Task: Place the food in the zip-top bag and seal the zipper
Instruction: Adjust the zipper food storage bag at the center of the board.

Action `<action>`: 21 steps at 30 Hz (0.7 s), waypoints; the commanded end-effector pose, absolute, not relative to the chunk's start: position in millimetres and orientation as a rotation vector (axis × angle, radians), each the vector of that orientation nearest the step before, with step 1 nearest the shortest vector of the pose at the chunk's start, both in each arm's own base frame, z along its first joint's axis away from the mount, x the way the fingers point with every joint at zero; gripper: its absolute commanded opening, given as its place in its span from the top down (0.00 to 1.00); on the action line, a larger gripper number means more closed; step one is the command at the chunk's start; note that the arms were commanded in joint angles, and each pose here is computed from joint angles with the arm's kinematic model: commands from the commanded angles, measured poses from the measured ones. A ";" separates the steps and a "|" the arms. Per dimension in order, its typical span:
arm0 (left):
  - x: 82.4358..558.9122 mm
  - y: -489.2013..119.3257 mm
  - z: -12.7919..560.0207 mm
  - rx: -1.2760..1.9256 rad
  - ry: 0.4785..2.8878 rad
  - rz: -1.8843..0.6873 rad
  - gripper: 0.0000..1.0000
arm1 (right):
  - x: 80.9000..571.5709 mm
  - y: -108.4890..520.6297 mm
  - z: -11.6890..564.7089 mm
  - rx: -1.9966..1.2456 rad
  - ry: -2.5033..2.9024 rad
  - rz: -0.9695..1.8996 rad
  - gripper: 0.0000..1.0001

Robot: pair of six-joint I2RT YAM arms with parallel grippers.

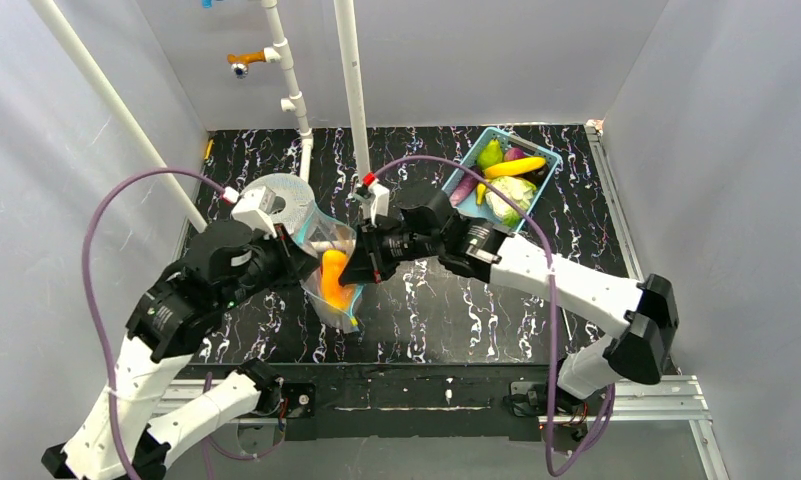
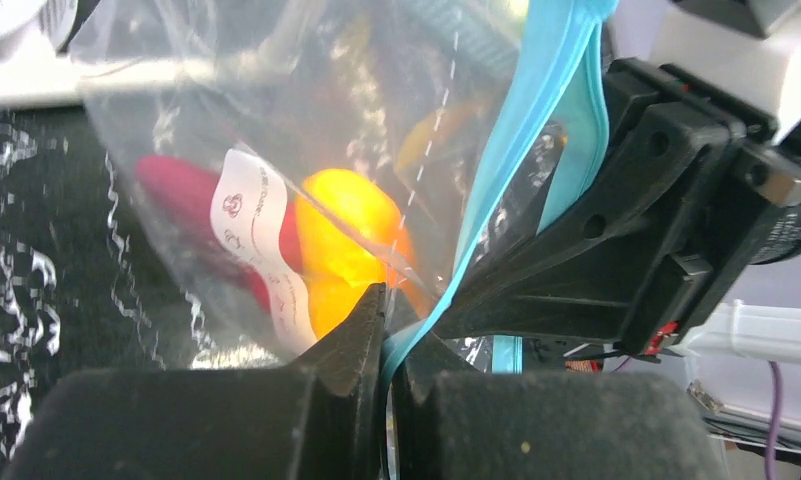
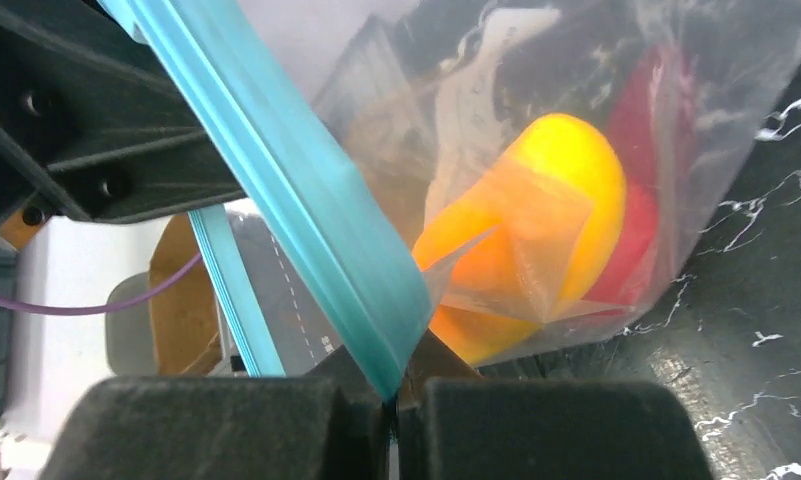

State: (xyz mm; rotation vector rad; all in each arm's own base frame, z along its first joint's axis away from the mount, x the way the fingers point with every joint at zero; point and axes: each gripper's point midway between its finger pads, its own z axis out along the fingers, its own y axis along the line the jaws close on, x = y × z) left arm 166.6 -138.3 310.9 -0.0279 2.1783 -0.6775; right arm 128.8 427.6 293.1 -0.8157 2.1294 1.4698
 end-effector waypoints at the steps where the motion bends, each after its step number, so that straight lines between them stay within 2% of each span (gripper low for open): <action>1: 165.8 -136.3 232.5 -0.123 2.460 -0.511 1.00 | 126.4 431.6 234.7 -0.811 2.364 1.547 0.99; 3: 163.0 -136.8 225.5 -0.120 2.496 -0.500 1.00 | 127.1 428.9 222.0 -0.799 2.405 1.550 0.99; 7: 162.1 -135.7 260.6 -0.103 2.370 -0.584 1.00 | 124.4 426.0 225.0 -0.828 2.387 1.557 0.96; 10: 162.8 -135.4 292.7 -0.092 2.228 -0.667 1.00 | 124.1 427.6 240.4 -0.849 2.334 1.583 0.84; 12: 166.2 -133.0 299.3 -0.111 2.175 -0.675 1.00 | 124.5 429.3 251.9 -0.857 2.303 1.598 0.71; 17: 169.8 -132.7 256.4 -0.227 2.295 -0.611 1.00 | 125.9 423.1 251.1 -0.840 2.330 1.543 0.49; 21: 165.4 -141.3 232.1 -0.289 2.351 -0.660 1.00 | 113.2 411.8 235.0 -0.827 2.376 1.509 0.27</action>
